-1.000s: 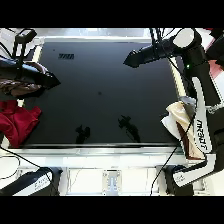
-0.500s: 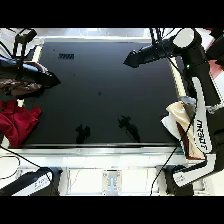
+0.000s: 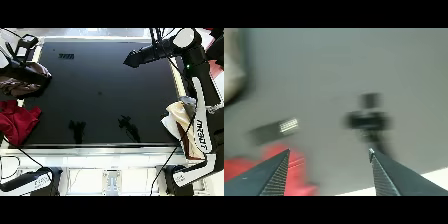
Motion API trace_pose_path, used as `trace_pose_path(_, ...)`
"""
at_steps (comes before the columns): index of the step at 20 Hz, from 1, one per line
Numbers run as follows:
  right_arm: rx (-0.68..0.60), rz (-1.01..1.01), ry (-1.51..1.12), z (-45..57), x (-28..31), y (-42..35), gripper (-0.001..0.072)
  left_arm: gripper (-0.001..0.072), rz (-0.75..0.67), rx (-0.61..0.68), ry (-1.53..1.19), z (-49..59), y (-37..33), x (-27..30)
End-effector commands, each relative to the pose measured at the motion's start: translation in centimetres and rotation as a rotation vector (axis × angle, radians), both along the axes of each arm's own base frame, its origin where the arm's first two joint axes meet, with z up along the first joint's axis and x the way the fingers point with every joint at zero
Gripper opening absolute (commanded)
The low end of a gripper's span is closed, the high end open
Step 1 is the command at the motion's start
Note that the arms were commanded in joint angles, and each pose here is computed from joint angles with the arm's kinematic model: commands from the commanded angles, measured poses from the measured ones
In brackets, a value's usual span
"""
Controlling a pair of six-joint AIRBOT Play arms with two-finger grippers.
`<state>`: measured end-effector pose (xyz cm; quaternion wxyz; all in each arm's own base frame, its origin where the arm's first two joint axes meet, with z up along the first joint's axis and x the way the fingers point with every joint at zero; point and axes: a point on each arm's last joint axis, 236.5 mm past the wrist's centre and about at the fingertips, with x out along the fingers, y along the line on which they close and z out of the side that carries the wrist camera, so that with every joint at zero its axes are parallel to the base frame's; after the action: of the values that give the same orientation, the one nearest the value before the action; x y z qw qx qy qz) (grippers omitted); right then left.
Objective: Fold the shirts.
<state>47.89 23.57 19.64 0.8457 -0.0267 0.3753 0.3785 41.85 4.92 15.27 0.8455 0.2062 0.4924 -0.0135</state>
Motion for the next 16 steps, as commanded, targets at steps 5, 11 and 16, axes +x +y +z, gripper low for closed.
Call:
trace_pose_path(5,0.010,-0.017,-0.025,0.4,0.6,-0.1,0.0387,0.0584,0.491,0.252,-0.160,3.3,15.6,-1.3)
trace_pose_path(11,0.063,0.000,-0.017,1.1,0.3,0.9,0.0387,0.0584,0.605,0.232,-0.092,0.3,19.8,-2.6)
trace_pose_path(16,0.107,0.020,-0.003,1.7,-0.3,1.7,0.0387,0.0584,0.638,0.233,-0.017,-3.1,21.9,-2.6)
